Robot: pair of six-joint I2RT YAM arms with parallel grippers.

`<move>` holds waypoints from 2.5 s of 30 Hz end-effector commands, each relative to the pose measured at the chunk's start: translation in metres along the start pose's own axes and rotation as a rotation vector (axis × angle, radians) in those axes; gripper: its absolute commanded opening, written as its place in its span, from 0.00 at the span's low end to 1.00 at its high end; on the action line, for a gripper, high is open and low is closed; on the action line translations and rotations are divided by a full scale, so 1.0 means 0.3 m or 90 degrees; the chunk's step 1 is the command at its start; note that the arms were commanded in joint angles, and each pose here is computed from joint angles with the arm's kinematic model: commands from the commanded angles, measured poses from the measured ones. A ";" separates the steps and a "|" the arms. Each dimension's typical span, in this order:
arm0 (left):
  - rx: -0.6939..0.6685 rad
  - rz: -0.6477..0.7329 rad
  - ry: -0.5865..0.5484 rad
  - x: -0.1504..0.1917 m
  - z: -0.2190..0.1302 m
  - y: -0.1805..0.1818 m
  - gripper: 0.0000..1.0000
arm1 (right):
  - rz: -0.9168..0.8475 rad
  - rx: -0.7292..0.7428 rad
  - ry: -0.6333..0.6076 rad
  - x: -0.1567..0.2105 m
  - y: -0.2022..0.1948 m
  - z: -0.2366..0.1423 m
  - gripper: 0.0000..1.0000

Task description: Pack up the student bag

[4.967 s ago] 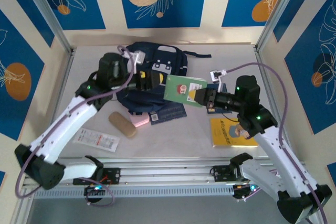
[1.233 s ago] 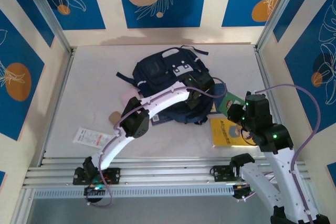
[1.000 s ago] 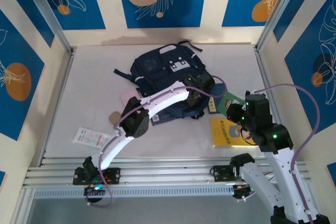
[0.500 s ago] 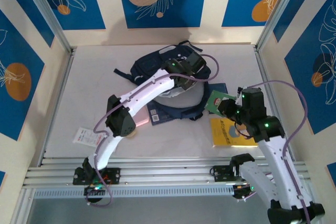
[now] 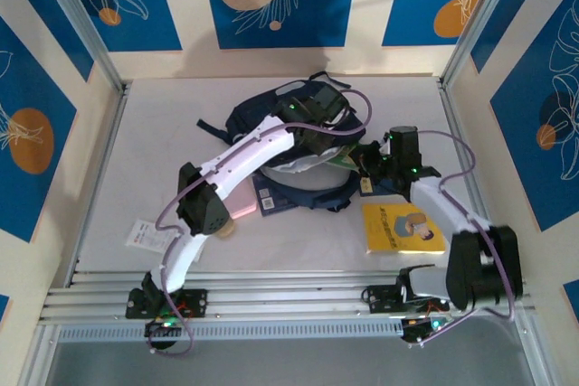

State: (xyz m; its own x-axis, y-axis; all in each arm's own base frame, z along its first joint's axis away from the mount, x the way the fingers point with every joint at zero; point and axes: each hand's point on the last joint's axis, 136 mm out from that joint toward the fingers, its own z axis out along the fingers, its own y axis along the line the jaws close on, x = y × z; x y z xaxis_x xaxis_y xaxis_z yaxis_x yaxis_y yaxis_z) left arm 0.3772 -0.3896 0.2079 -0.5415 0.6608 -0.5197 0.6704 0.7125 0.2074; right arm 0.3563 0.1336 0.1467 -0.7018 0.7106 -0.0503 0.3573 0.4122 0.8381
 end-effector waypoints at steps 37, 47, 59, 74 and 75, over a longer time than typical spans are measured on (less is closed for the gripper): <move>0.100 -0.041 -0.100 -0.028 -0.129 0.081 0.00 | -0.070 -0.116 -0.021 0.018 0.249 -0.052 0.00; -0.069 -0.096 -0.205 -0.140 -0.350 0.344 0.00 | -0.031 -0.089 -0.039 -0.017 0.229 0.053 0.00; -0.031 -0.187 -0.239 -0.183 -0.361 0.460 0.00 | -0.044 -0.093 0.040 -0.019 0.441 0.554 0.35; -0.021 -0.258 -0.182 -0.129 -0.174 0.568 0.00 | -0.257 0.020 0.034 0.067 0.412 0.286 0.78; -0.025 -0.259 -0.172 -0.123 -0.147 0.571 0.00 | -0.290 0.027 0.032 0.081 0.408 0.241 0.77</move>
State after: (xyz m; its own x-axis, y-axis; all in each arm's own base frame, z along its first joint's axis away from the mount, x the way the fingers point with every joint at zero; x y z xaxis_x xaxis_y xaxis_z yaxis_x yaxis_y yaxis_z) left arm 0.4687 -0.2783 0.2833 -0.6388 0.3114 -0.7036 0.4378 0.8991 0.0004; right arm 0.4598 0.2575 0.1879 -0.8035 0.5423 -0.2456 0.1531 0.5870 0.7950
